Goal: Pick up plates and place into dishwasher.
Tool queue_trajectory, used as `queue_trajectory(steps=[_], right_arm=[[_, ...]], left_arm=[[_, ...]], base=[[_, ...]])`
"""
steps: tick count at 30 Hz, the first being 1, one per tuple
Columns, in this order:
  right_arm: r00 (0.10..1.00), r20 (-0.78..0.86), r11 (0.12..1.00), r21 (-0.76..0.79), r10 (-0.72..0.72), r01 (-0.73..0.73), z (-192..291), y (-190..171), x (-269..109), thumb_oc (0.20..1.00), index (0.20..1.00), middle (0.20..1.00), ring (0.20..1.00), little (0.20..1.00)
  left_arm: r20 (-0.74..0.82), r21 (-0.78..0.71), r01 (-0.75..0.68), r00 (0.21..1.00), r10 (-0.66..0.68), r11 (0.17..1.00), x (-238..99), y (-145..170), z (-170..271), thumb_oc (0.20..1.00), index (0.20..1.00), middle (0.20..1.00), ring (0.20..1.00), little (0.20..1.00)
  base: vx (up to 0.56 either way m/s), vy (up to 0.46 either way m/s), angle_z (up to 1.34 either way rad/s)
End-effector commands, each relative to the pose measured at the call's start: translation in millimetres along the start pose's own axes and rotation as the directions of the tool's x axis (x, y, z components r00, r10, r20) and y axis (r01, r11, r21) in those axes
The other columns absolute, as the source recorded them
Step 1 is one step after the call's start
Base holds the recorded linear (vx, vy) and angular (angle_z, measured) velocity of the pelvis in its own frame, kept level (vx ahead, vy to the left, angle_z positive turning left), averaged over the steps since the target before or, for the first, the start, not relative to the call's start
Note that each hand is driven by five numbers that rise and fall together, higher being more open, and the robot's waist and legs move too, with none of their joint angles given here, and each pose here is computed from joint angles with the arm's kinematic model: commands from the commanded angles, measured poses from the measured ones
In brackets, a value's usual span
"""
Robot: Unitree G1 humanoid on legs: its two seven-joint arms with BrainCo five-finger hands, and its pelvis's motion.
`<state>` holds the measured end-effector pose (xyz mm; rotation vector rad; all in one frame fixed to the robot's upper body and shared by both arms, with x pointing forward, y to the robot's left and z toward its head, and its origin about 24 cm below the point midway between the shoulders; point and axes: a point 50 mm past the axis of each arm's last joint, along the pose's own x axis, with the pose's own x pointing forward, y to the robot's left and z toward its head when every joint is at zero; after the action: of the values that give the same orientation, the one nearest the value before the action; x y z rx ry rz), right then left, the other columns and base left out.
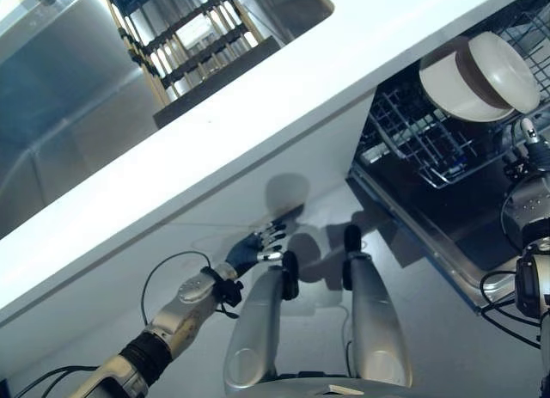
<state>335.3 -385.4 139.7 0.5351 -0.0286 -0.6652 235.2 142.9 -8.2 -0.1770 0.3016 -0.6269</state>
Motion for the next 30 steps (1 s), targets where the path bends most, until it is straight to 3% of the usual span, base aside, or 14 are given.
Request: queue_trajectory(steps=[1, 9, 30], right_arm=[[0.988, 0.083, 0.99, 0.04, 0.133, -0.137, 14, 51, -1, 1.0, 1.0, 1.0, 1.0, 1.0], [0.989, 0.025, 0.99, 0.011, 0.144, -0.144, 2, 62, -1, 1.0, 1.0, 1.0, 1.0, 1.0], [0.968, 0.141, 0.975, 0.044, 0.21, -0.218, 35, 87, -3, 1.0, 1.0, 1.0, 1.0, 1.0]], left_arm=[[0.033, 0.018, 0.003, 0.999, -0.004, 1.0, -12, 1, 5, 1.0, 1.0, 1.0, 1.0, 1.0], [0.058, 0.016, 0.004, 0.998, -0.005, 1.0, -12, 1, 8, 1.0, 1.0, 1.0, 1.0, 1.0], [0.115, 0.001, 0.027, 0.993, -0.027, 1.0, -19, 1, 26, 1.0, 1.0, 1.0, 1.0, 1.0]], base=[[0.01, 0.007, 0.13], [0.01, -0.007, 0.13], [0.01, -0.008, 0.14]])
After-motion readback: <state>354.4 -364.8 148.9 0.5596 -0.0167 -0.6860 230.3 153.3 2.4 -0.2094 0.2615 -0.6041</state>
